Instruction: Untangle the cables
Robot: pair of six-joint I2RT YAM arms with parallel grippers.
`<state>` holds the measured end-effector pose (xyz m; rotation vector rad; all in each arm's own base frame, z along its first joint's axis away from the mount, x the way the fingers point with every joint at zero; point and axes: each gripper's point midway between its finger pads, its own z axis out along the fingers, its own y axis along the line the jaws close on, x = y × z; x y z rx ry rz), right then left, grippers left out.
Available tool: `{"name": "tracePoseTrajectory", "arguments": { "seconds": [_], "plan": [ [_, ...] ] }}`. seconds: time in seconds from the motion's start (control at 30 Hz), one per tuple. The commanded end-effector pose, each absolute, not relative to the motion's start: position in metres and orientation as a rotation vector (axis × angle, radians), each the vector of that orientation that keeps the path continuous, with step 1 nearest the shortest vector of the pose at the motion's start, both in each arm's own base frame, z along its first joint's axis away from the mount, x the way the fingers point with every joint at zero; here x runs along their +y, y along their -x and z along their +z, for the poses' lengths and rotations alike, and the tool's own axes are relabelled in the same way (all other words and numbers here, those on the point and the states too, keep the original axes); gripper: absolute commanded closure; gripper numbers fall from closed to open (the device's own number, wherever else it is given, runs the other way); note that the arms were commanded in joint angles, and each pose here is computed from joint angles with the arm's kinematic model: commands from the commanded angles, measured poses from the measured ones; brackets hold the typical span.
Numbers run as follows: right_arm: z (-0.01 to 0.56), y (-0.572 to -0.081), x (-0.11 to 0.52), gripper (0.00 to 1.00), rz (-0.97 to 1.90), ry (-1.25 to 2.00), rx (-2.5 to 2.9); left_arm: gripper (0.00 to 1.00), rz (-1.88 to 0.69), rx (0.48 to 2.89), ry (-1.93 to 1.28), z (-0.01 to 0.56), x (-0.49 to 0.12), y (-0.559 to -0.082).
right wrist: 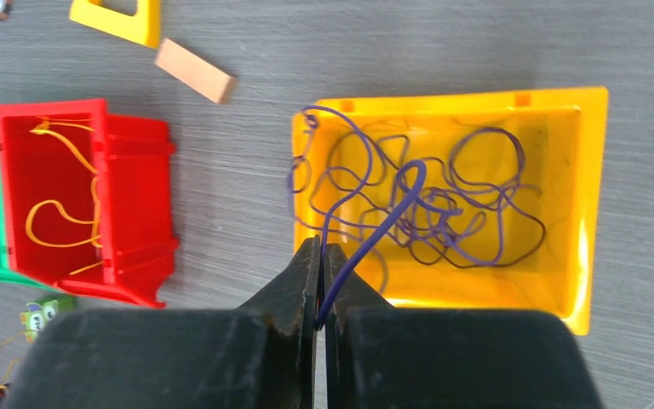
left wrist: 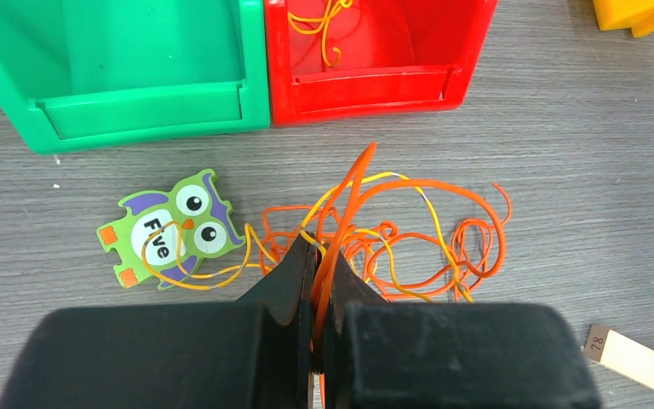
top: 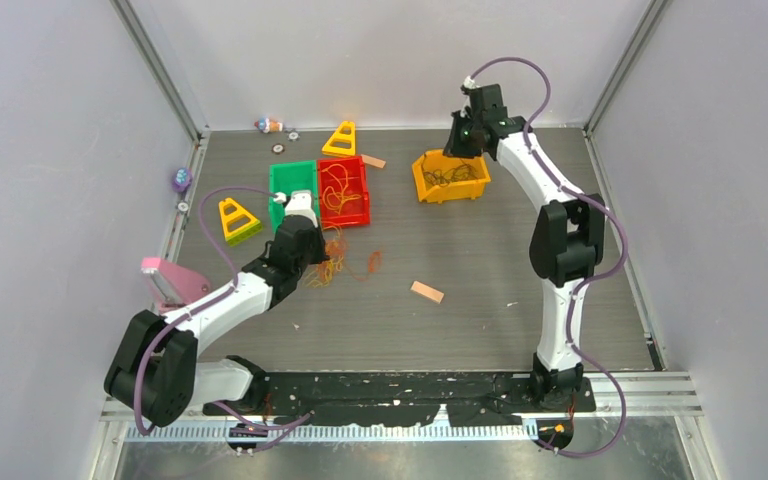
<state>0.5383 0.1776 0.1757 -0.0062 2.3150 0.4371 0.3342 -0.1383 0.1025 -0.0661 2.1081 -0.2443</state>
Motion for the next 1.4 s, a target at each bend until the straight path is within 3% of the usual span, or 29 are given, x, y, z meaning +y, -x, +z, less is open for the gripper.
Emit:
{"name": "tracePoseTrajectory", "arguments": {
  "seconds": [0.0, 0.33, 0.37, 0.4, 0.43, 0.47, 0.53, 0.73, 0.93, 1.13, 1.37],
  "plan": [
    [0.153, -0.543, 0.146, 0.95, 0.45, -0.088, 2.336, 1.0, -0.267, 2.032, 0.067, 0.123, -0.14, -0.342],
    [0.087, -0.533, 0.121, 0.92, 0.292, -0.108, 2.466, 1.0, -0.275, 2.033, 0.061, 0.122, -0.141, -0.342],
    [0.085, -0.531, 0.122, 0.82, 0.293, -0.105, 2.478, 1.0, -0.278, 2.034, 0.058, 0.122, -0.142, -0.343],
    [0.088, -0.534, 0.124, 0.62, 0.299, -0.101, 2.473, 1.0, -0.284, 2.034, 0.053, 0.122, -0.143, -0.342],
    [0.091, -0.531, 0.126, 0.52, 0.304, -0.089, 2.481, 1.0, -0.294, 2.031, 0.045, 0.123, -0.145, -0.343],
    [0.101, -0.531, 0.13, 0.36, 0.309, -0.073, 2.462, 1.0, -0.305, 2.031, 0.035, 0.123, -0.147, -0.342],
    [0.123, -0.529, 0.132, 0.24, 0.28, -0.05, 2.422, 1.0, -0.341, 2.02, 0.01, 0.125, -0.154, -0.342],
    [0.184, -0.506, 0.137, 0.13, 0.279, -0.018, 2.32, 1.0, -0.385, 1.998, -0.041, 0.13, -0.164, -0.34],
    [0.2, -0.471, 0.137, 0.01, 0.212, 0.007, 2.298, 1.0, -0.409, 1.992, -0.07, 0.133, -0.171, -0.338],
    [0.2, -0.423, 0.19, 0.0, 0.326, 0.217, 2.259, 1.0, -0.454, 1.977, -0.113, 0.136, -0.181, -0.336],
    [0.16, -0.362, 0.27, 0.08, 0.624, 0.473, 2.193, 1.0, -0.451, 1.98, -0.116, 0.136, -0.181, -0.336]
  ]
}}
